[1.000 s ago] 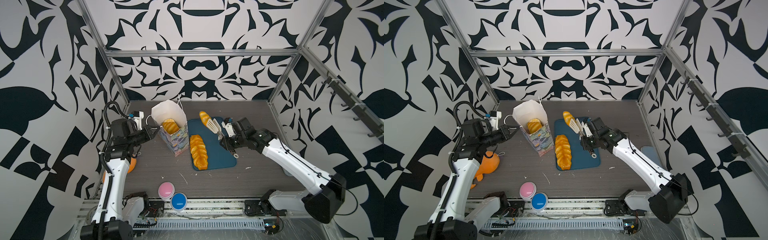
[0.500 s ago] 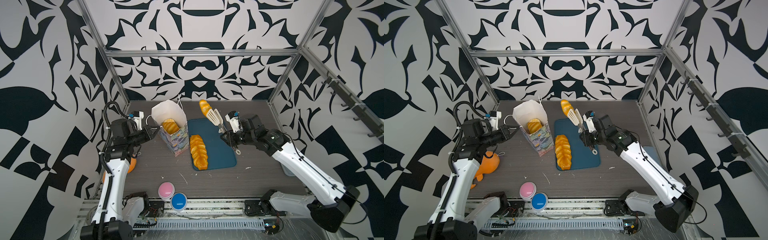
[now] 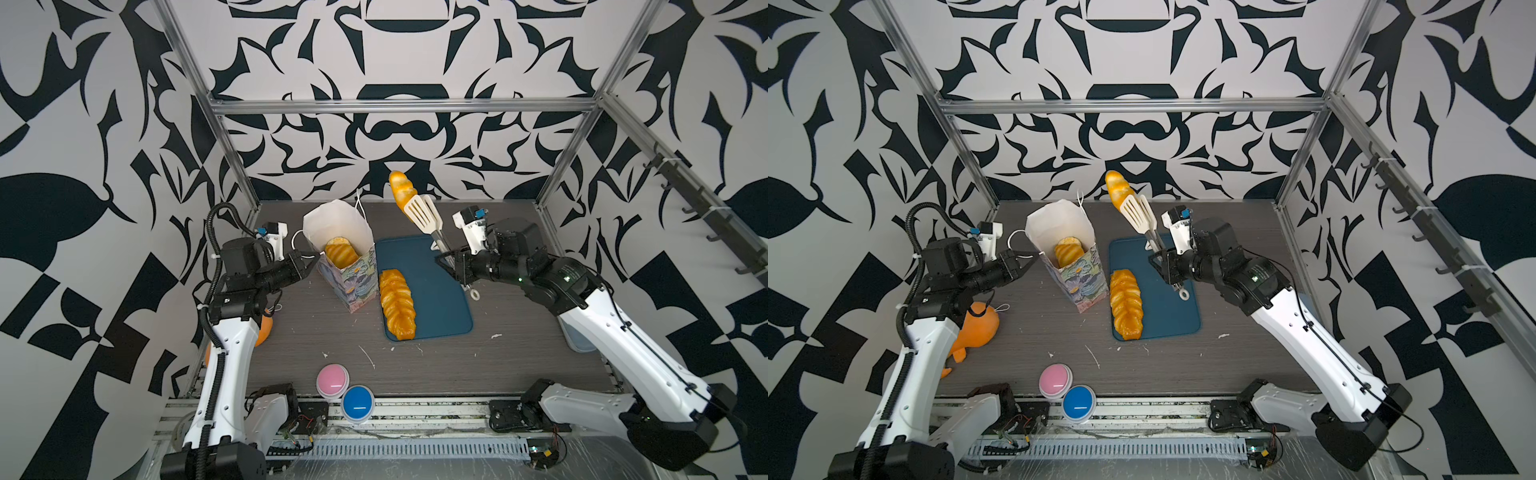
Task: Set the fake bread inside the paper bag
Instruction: 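Carry the striped roll with the right gripper's tongs over the bag and release it, then withdraw the empty tongs with the right gripper back over the tray, then lower the tongs onto the twisted golden bread and pinch it, then lift the twisted bread off the tray with the right gripper's tongs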
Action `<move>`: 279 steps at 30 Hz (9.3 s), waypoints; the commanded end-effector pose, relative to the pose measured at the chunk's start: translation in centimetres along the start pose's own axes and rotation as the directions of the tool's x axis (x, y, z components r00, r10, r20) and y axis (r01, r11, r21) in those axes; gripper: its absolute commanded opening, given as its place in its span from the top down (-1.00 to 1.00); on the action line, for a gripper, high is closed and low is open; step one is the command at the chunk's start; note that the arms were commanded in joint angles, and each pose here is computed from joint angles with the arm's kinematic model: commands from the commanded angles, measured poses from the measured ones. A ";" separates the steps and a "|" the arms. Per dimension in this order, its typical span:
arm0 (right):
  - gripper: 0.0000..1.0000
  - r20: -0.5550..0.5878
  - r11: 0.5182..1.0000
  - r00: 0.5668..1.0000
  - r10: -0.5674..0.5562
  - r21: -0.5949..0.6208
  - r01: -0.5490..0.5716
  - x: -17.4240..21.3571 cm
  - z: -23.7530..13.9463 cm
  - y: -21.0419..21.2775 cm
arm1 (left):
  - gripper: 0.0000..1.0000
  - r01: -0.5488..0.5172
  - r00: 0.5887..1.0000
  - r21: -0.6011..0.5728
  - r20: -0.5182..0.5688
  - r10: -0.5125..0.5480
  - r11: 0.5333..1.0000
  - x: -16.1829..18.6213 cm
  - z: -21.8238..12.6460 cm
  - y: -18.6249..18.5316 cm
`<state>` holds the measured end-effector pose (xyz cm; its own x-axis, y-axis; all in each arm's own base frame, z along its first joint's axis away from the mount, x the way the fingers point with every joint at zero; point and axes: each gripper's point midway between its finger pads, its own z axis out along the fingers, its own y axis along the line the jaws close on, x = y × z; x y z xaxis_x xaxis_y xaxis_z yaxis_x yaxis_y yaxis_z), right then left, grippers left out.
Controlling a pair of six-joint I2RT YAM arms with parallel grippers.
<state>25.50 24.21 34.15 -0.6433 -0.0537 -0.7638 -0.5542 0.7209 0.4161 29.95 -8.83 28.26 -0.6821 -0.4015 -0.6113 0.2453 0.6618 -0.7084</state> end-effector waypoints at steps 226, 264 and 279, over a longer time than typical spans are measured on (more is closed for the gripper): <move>0.12 -0.464 0.947 0.826 0.320 0.137 -0.290 21.4 9.9 -6.2 | 1.00 0.019 1.000 0.014 -0.013 -0.019 1.000 0.5 0.2 0.3; 0.46 -0.432 0.957 0.854 0.291 0.116 -0.267 19.7 9.7 -5.4 | 1.00 0.017 1.000 0.014 -0.012 -0.017 1.000 0.6 0.1 0.2; 0.51 -0.367 0.972 0.901 0.230 0.128 -0.196 16.3 7.6 -5.4 | 1.00 0.015 1.000 0.015 -0.011 -0.015 1.000 0.5 0.0 0.0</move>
<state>20.43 24.26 12.00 -0.9448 -0.1410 -0.2956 -0.2772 0.8250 0.4926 29.89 -8.94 27.97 -0.6887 -0.4035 -0.6024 0.2438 0.6536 -0.7165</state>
